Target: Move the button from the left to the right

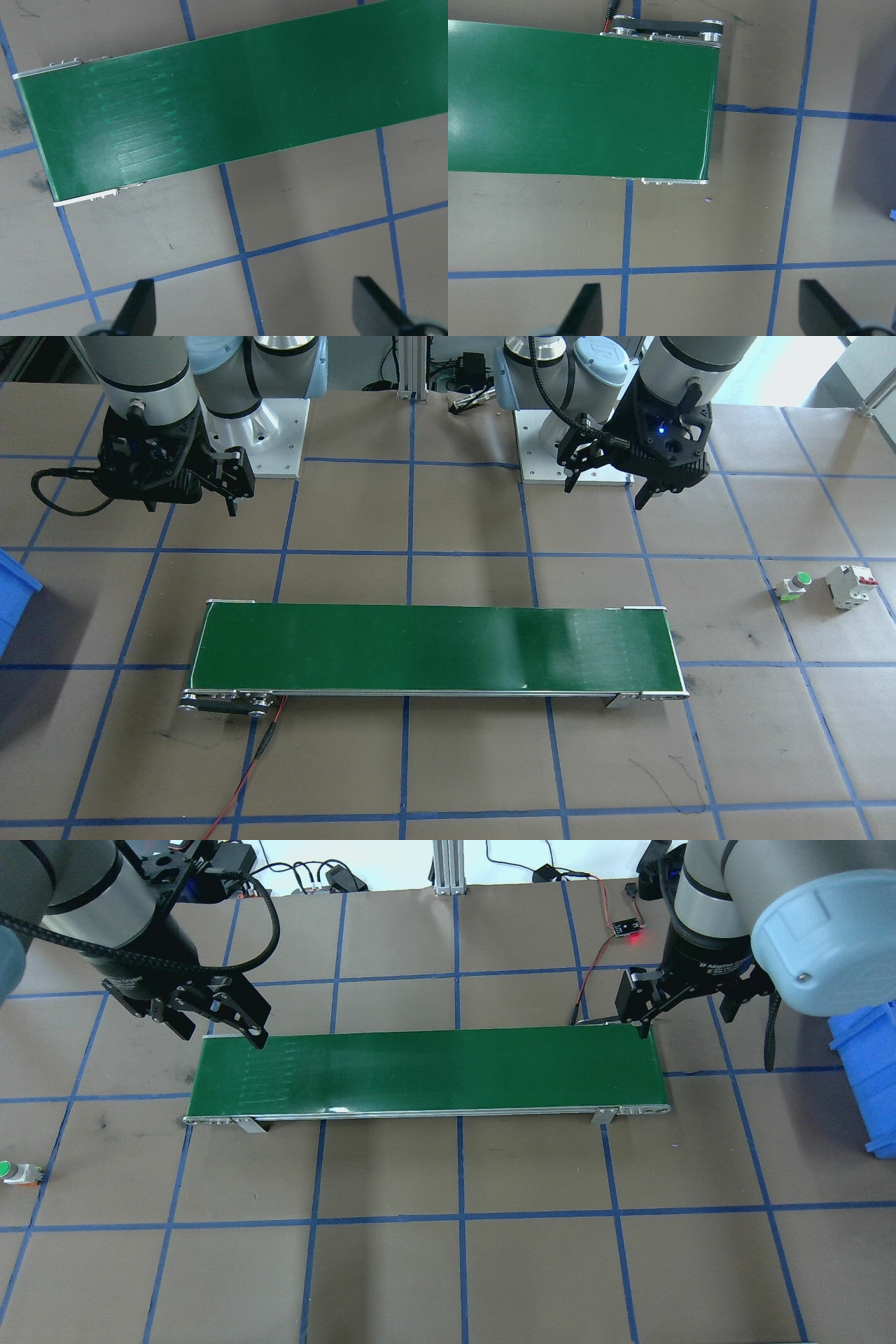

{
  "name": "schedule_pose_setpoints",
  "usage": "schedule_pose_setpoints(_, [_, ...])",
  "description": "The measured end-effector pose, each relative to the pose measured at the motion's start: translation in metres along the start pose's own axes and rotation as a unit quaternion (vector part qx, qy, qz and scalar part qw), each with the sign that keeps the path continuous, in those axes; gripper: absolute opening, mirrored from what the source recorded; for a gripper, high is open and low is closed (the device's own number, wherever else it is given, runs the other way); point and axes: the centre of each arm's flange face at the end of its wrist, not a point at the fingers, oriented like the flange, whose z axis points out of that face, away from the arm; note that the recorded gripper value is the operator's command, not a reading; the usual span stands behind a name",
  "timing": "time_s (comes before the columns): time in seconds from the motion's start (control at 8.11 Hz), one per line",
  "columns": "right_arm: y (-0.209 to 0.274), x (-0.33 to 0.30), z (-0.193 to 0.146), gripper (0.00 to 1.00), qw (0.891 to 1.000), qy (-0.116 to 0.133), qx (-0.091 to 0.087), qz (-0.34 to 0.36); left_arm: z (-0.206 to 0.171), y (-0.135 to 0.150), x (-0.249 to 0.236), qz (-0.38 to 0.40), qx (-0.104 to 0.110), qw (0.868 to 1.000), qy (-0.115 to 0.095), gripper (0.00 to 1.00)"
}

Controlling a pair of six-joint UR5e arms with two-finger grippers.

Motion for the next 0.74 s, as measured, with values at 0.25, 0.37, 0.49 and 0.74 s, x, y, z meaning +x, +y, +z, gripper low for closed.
schedule_pose_setpoints(0.25, [0.0,0.0,0.0,1.0,1.0,0.0,0.0,0.0,0.0,0.0,-0.004,0.002,0.0,1.0,-0.001,1.0])
schedule_pose_setpoints(0.37, [0.0,0.0,0.0,1.0,1.0,0.0,0.0,0.0,-0.002,0.0,-0.012,0.004,0.002,1.0,-0.001,1.0])
schedule_pose_setpoints(0.49, [0.0,0.0,0.0,1.0,1.0,0.0,0.0,0.0,-0.004,0.0,-0.035,-0.001,0.002,1.0,-0.006,1.0])
schedule_pose_setpoints(0.74, [-0.001,0.0,0.0,1.0,1.0,0.0,0.0,0.001,-0.004,0.008,-0.123,-0.009,-0.003,1.0,-0.024,1.0])
